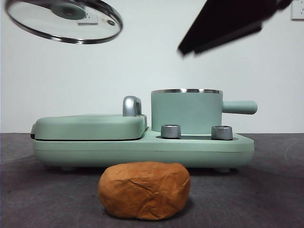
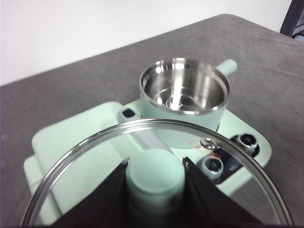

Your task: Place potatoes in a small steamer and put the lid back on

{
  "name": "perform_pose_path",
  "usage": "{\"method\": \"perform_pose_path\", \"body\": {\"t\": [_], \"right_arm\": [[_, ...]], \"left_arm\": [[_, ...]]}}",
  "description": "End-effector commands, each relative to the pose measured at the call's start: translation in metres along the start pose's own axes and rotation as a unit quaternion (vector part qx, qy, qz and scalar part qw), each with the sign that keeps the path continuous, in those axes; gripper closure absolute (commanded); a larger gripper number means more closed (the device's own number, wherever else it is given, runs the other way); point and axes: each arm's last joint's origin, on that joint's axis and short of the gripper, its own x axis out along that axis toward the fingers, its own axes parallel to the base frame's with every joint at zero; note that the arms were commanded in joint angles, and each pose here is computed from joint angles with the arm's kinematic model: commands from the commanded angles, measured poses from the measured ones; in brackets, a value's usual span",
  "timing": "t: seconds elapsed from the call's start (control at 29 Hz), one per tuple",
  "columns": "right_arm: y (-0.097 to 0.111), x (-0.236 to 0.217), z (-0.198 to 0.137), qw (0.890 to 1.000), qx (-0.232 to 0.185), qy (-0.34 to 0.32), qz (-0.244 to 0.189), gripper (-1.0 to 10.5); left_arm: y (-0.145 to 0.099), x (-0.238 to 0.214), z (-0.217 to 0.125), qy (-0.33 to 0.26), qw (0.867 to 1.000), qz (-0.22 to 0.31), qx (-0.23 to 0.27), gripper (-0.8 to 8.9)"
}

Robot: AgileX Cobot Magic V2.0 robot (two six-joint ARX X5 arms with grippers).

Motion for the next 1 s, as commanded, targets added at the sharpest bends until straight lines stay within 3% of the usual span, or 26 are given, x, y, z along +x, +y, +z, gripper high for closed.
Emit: {"method": "perform_pose_path", "body": {"t": [0.03,0.38,1.0], "right_arm": [[0.004,0.015,0.001,0.999,0.008,0.019,0.037,5.5],[0.01,0.06,-0.018,0.988,0.037,0.098,0.11,5.3],[0.007,0.108,-0.024,0.978,0.044,0.15,0.136,5.1]], "left_arm": [[0.0,-0.015,0.007,-0.025,1.0,0.012,-0.008,7.99],[-0.001,-0.032,0.004,-0.018,0.999,0.019,-0.025,7.99],[-0.001,-0.032,0.003,-0.012,1.0,0.019,-0.011,8.0]]}}
